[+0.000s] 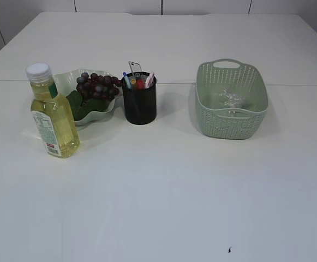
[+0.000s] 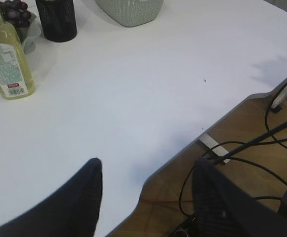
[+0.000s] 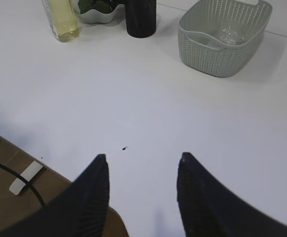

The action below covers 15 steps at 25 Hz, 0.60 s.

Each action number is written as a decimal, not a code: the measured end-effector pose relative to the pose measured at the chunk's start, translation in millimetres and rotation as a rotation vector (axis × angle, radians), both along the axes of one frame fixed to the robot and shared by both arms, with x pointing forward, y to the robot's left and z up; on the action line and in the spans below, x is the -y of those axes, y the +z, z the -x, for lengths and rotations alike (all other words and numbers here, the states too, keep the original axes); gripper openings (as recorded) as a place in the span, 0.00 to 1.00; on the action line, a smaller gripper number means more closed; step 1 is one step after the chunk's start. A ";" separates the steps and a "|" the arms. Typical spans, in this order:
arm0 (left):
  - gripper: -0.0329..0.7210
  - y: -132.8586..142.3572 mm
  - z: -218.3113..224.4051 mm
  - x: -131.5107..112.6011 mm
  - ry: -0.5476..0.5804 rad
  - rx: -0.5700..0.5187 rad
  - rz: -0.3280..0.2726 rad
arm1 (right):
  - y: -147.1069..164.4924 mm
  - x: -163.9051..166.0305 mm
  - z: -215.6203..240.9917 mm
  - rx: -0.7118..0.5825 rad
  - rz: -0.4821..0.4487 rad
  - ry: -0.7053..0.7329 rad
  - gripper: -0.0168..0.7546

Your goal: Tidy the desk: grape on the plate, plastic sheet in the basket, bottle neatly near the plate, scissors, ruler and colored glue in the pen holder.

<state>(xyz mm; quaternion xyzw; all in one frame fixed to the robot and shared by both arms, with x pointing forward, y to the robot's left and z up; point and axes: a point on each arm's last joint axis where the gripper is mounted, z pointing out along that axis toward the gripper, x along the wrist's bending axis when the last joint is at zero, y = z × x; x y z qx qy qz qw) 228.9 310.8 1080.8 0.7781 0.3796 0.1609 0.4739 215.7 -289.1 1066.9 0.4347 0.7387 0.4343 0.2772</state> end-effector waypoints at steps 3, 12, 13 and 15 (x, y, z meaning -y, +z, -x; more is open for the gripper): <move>0.61 -11.5 4.0 -4.9 0.005 0.002 -0.007 | -6.3 0.5 0.6 0.001 0.003 -0.002 0.49; 0.61 -21.9 -2.5 -4.6 0.030 0.020 -0.061 | -20.7 0.6 -6.2 -0.041 0.037 -0.016 0.49; 0.61 -22.2 -3.9 -3.4 0.030 0.031 -0.055 | -20.8 1.0 -6.4 -0.039 0.041 -0.019 0.49; 0.61 -24.9 -6.8 -0.4 0.028 0.045 -0.045 | -20.9 1.8 -6.7 -0.038 0.047 -0.026 0.49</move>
